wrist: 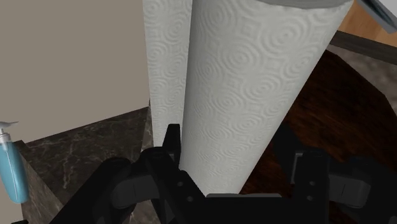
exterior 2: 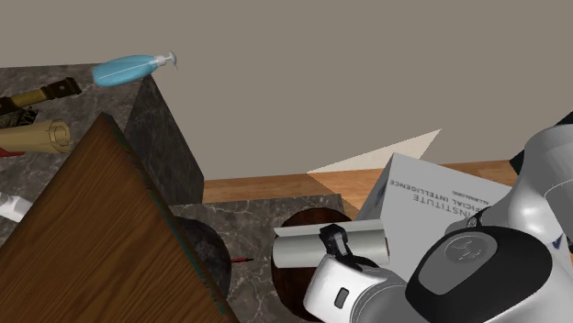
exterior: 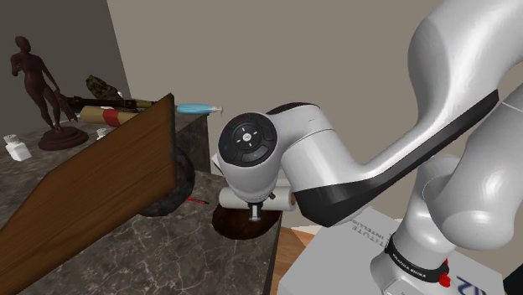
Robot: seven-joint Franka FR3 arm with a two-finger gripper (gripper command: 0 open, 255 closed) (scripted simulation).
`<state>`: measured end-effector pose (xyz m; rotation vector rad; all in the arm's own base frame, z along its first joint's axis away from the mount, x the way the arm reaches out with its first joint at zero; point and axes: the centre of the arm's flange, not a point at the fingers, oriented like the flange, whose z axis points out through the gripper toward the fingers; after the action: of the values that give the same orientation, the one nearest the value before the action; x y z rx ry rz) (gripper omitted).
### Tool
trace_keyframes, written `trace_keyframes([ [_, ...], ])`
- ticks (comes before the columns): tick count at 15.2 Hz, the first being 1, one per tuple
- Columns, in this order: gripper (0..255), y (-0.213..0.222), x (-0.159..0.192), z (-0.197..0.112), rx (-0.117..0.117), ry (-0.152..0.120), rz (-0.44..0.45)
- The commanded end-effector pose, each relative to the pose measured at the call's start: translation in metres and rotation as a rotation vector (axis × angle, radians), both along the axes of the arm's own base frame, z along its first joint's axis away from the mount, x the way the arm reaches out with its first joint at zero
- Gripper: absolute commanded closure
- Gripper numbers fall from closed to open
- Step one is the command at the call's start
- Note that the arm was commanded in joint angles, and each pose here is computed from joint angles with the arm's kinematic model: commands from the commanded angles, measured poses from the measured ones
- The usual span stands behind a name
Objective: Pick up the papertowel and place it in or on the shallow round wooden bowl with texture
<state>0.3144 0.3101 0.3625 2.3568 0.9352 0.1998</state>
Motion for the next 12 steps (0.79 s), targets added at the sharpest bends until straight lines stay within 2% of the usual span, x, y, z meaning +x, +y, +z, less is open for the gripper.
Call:
trace_keyframes([
  [1, 255, 0.000, 0.000, -0.003, -0.001, 0.008, 0.001],
  [2, 255, 0.000, 0.000, -0.003, -0.001, 0.008, 0.001],
  [3, 0, -0.001, -0.001, -0.003, -0.001, 0.008, 0.001],
  [8, 0, 0.000, 0.000, -0.003, -0.001, 0.008, 0.001],
  [12, 0, 0.023, -0.017, 0.037, -0.001, 0.008, 0.001],
])
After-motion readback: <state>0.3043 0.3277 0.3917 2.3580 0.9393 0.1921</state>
